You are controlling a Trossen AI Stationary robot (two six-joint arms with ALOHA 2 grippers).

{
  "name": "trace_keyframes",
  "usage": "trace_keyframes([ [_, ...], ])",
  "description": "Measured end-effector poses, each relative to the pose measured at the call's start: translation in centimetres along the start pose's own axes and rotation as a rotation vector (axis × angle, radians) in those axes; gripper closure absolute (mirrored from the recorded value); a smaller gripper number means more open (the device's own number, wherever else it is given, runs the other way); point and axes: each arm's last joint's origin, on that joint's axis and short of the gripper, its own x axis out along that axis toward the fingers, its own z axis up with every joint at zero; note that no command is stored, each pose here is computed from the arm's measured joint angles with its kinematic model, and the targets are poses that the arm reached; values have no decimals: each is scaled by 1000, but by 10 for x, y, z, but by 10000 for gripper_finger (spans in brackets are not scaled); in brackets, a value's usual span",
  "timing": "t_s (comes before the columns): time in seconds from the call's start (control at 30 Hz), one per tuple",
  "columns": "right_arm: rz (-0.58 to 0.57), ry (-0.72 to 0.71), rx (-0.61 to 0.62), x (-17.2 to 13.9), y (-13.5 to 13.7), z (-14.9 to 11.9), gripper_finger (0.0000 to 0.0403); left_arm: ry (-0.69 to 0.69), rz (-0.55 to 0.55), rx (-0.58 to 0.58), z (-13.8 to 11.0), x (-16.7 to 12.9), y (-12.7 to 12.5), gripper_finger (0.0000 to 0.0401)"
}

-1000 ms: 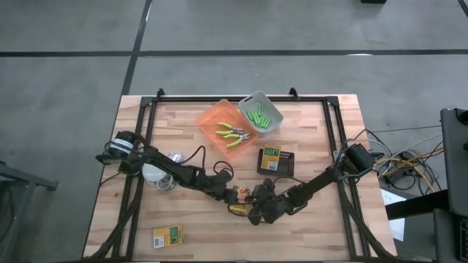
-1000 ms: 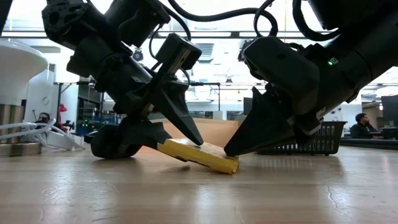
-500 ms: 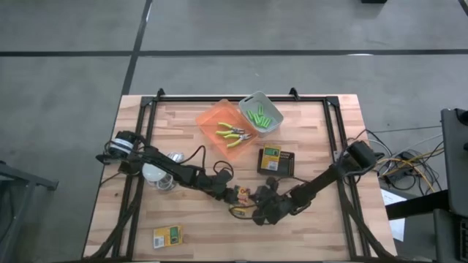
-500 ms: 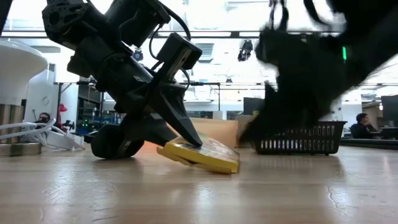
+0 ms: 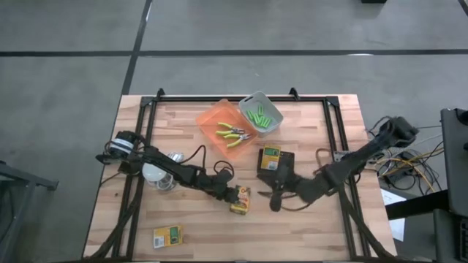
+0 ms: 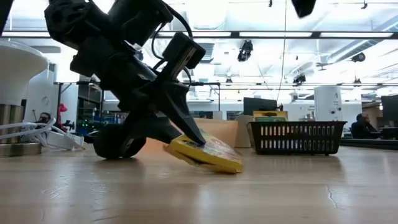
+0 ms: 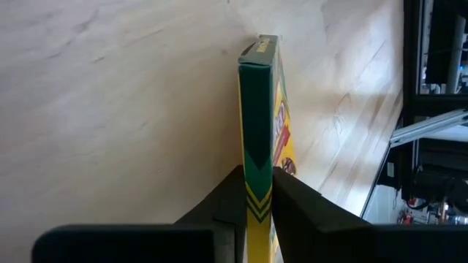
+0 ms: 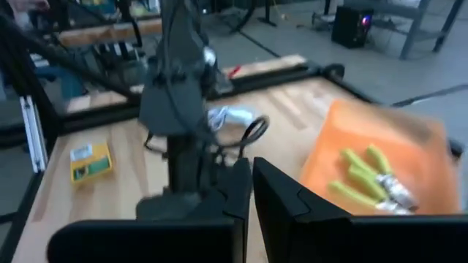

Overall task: Pick & Place School Supplies
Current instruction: Put the yellow crayon box into the black bin

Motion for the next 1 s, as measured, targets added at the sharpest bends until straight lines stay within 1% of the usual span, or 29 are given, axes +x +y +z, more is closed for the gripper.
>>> trace_keyframes([
  [0.13, 16, -38, 4, -21, -14, 22, 385, -6, -18, -2, 2, -1, -6, 346],
  [0.27, 11, -22, -24, -35, -26, 30, 385, -33, -57, -1, 5, -6, -17, 346],
  [0.43, -10, 18, -49, -43, -36, 30, 385, -87, -127, 8, 9, -17, -37, 348],
  [0.63, -35, 44, -85, -42, -39, 21, 385, -164, -204, 57, 19, -38, -59, 360],
  [0.73, -43, 59, -100, -41, -41, 14, 385, -229, -235, 144, 26, -50, -70, 359],
  [0.8, -44, 62, -104, -41, -41, 12, 385, -289, -242, 263, 33, -57, -77, 358],
  [0.93, -45, 60, -102, -41, -41, 12, 385, -430, -202, 510, 48, -67, -88, 359],
  [1.0, -44, 57, -99, -41, -42, 13, 385, -497, -166, 585, 58, -69, -92, 359],
])
